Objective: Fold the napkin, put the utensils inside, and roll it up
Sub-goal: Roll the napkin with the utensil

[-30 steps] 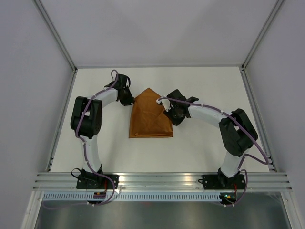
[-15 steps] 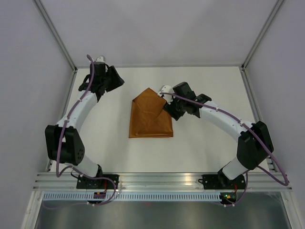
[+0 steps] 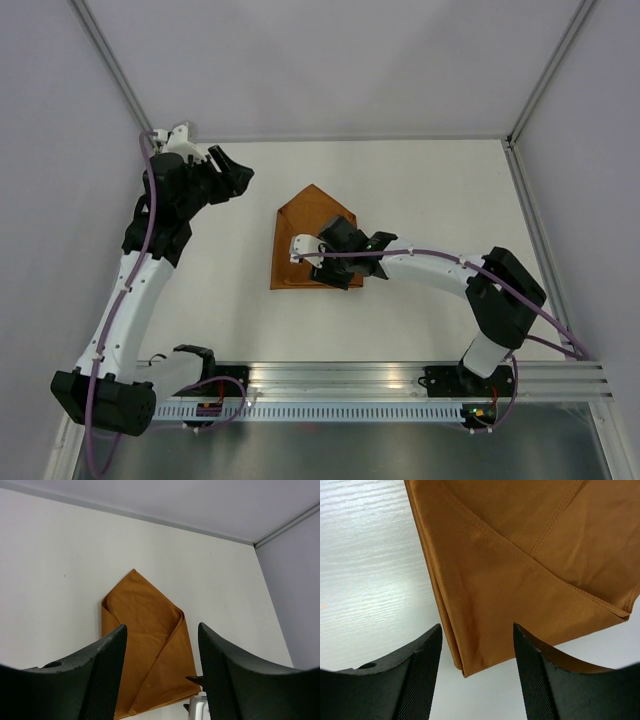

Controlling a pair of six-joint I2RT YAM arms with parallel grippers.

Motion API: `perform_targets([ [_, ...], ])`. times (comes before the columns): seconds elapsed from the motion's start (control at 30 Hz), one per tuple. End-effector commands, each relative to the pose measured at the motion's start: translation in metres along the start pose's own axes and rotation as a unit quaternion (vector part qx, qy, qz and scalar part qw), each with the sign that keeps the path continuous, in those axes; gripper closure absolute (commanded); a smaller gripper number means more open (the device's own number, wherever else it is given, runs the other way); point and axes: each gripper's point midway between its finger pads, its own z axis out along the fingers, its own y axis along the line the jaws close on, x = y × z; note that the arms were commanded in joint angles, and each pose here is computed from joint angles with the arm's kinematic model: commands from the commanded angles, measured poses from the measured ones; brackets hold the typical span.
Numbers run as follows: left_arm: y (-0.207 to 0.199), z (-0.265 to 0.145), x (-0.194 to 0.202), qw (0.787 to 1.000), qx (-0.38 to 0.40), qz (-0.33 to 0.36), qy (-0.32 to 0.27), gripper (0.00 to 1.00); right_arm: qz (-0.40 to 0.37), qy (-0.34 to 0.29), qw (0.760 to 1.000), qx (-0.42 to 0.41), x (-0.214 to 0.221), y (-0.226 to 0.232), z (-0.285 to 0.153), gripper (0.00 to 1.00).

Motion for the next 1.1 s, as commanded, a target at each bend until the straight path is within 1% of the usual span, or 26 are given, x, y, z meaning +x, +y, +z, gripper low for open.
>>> perform_targets([
  [0.0, -0.002, -0.011, 0.007, 1.000, 0.012, 0.027, 0.012, 0.36, -0.026, -0.021, 0.999, 0.011, -0.009, -0.004, 0.010, 0.35],
  [0.2, -0.005, -0.010, 0.018, 0.999, 0.028, 0.016, 0.021, 0.36, -0.037, -0.015, 0.999, -0.003, -0.009, 0.006, 0.019, 0.35],
  [0.43, 0.000, -0.003, 0.031, 0.999, 0.029, 0.014, 0.033, 0.36, -0.053, -0.019, 0.998, -0.014, -0.014, 0.022, 0.028, 0.36],
  [0.63, -0.001, 0.001, 0.037, 0.998, 0.036, 0.014, 0.040, 0.36, -0.061, -0.008, 0.998, -0.023, -0.010, 0.031, 0.042, 0.39],
  [0.87, -0.004, 0.007, 0.044, 0.998, 0.044, 0.020, 0.046, 0.37, -0.074, 0.004, 0.997, -0.020, 0.000, 0.031, 0.056, 0.41],
  [1.0, -0.005, 0.010, 0.053, 0.997, 0.046, 0.026, 0.055, 0.37, -0.080, 0.007, 0.996, -0.036, 0.005, 0.035, 0.060, 0.42],
  [1.07, -0.004, 0.012, 0.058, 0.997, 0.043, 0.031, 0.061, 0.37, -0.079, 0.010, 0.995, -0.051, 0.008, 0.038, 0.062, 0.45],
])
